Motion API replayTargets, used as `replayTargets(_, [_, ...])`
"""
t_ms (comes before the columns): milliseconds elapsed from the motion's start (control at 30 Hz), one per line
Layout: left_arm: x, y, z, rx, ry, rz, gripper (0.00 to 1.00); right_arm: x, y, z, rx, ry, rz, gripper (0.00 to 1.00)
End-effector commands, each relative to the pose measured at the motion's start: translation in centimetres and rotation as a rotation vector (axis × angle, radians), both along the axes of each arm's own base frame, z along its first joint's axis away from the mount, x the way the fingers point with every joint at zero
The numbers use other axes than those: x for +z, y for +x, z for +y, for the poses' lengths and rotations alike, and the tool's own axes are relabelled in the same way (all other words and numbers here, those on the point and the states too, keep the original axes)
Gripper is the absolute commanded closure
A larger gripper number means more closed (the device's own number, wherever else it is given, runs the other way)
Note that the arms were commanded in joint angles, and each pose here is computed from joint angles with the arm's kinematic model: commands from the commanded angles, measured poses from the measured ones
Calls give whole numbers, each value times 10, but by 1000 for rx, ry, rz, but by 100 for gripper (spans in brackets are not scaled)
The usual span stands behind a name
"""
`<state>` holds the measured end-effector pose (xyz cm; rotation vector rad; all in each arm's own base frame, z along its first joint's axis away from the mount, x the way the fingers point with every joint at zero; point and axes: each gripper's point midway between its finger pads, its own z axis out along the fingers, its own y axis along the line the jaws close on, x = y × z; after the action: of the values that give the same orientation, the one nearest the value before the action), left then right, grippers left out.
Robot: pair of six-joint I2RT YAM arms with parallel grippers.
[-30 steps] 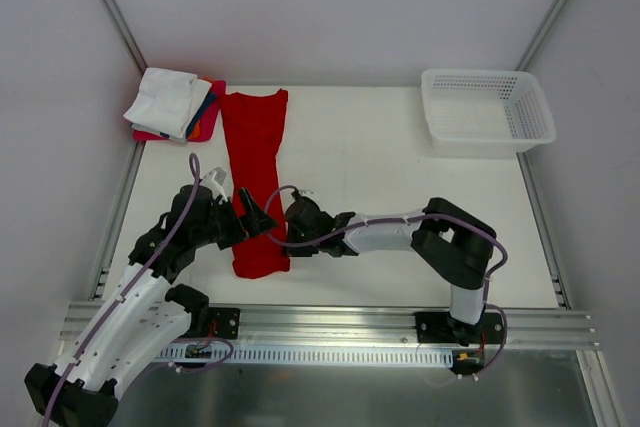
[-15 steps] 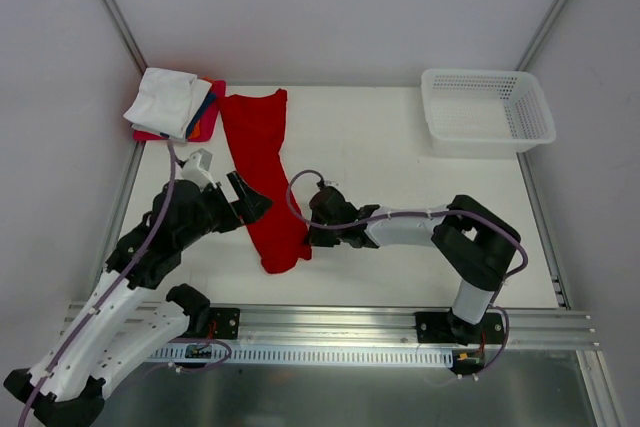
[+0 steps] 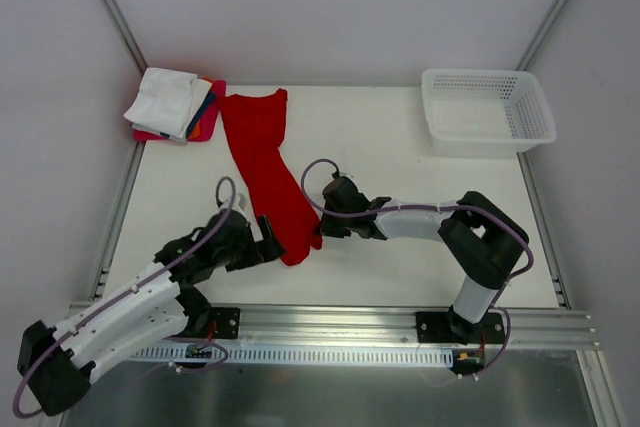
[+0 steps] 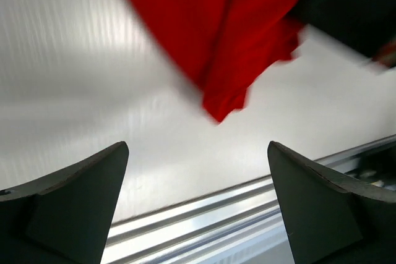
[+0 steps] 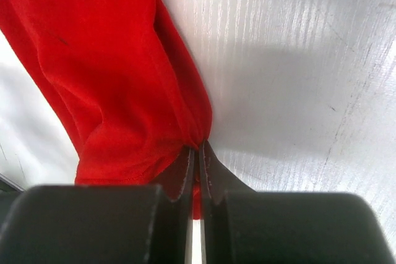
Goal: Fold and stack the t-shirts
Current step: Rotate the tshirt 90 degrees
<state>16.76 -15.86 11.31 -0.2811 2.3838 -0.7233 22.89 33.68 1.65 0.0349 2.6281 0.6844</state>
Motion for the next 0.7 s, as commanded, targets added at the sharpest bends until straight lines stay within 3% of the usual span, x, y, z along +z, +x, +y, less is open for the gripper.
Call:
replayTargets(0, [-52,-26,-8,40,58,146,3,-35,-16,-40,0,-171,73,99])
replayTargets(100, [-83,-49,-14,22,166,237,1,-33,-16,-41,2,-169,69,99])
replayTargets(233, [-99,-64,-28,-7,267,244,1,-32,-17,-41,0,-164,65,100])
replayTargets(433, [-71,-57,-70,-63,266,134,1,-32,-24,-43,7,-162,69,100])
replayTargets(667, [-16,-41,-80,-108,188,-20,1,-41,-61,-36,42,-181,81,100])
